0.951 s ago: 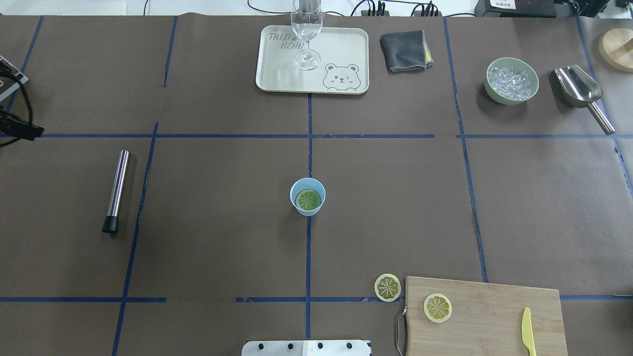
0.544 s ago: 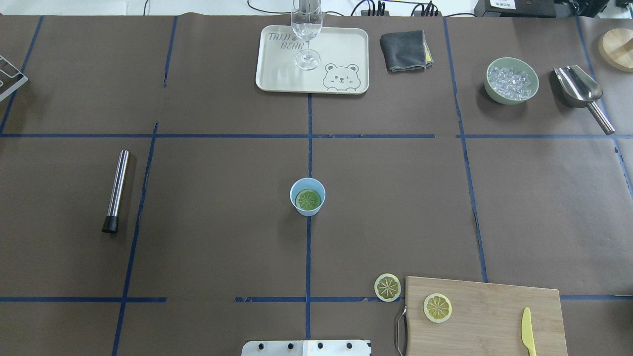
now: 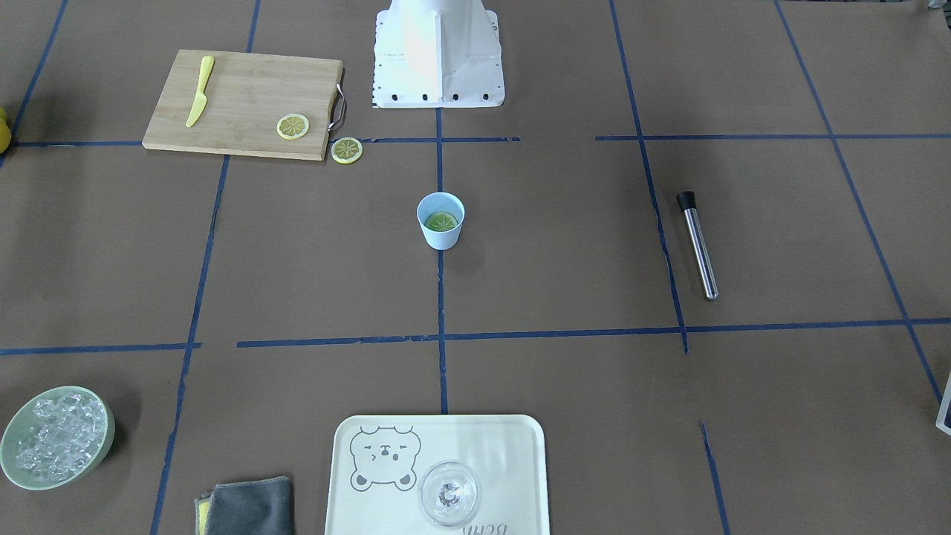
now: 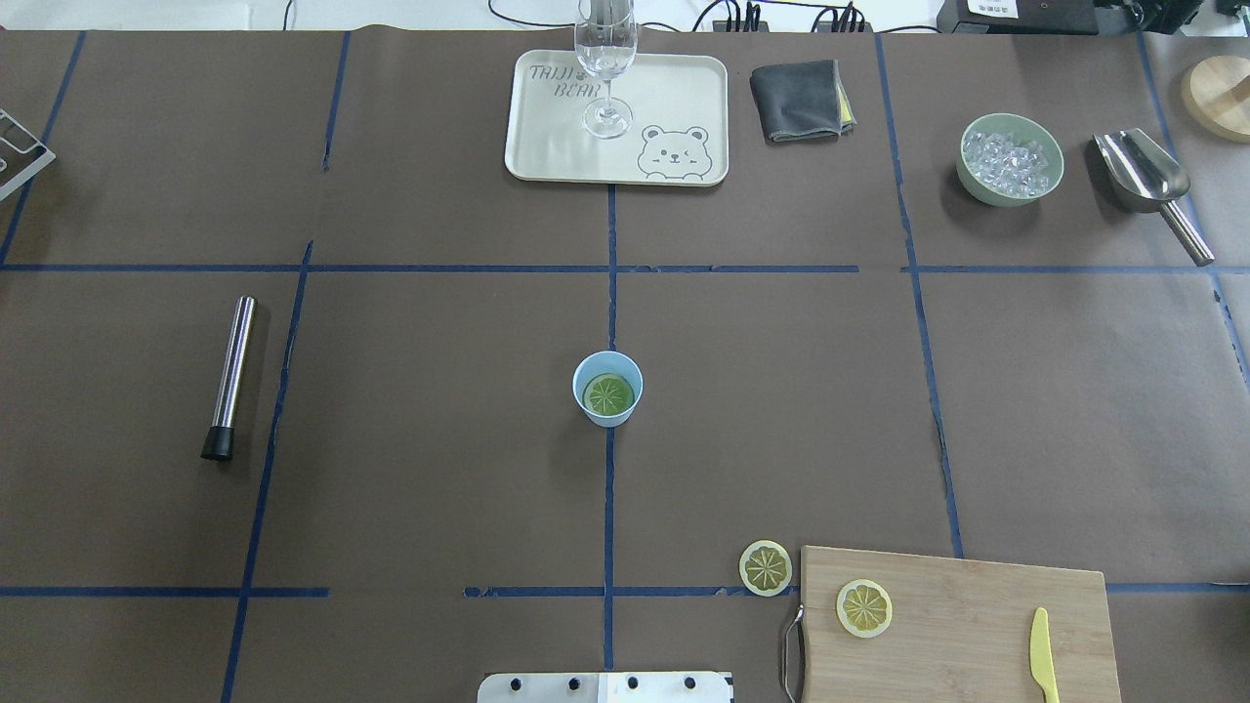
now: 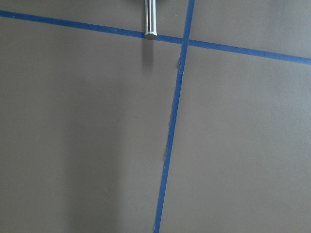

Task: Squeeze lemon into cup

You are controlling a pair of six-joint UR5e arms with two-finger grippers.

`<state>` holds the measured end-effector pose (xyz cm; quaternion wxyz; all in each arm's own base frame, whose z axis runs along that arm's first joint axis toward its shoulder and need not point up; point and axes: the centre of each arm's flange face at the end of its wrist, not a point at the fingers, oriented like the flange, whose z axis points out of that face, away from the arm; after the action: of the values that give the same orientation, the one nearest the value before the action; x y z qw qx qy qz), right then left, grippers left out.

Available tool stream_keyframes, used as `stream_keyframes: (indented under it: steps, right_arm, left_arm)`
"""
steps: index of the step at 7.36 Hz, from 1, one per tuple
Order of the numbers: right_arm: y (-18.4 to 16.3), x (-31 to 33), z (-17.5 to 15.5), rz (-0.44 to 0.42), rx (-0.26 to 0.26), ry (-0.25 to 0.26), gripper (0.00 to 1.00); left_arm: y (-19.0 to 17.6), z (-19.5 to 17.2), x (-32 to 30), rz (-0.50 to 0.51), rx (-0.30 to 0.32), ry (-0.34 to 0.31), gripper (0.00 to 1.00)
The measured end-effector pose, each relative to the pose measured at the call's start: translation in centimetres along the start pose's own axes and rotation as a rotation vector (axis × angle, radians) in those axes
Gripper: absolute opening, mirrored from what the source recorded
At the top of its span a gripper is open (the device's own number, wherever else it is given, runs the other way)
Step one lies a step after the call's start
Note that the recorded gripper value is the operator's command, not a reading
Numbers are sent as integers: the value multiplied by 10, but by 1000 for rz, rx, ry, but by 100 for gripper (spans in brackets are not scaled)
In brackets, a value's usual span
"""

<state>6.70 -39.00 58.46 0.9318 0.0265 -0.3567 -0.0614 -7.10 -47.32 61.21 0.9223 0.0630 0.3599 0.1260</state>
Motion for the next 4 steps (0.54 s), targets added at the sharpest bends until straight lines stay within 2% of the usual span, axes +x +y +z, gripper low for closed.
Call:
stream_keyframes:
  steps: [1,2,4]
  right_arm:
    - [0,0,0,0,0,0,100]
    - [0,0,0,1,0,0,100]
    - [0,0,0,1,0,0,100]
  left_arm:
    - [13,9,2,-30,-1,89,100]
    - [19,13,3,-45,1,129,100]
    - [24,15,4,-51,1,145,100]
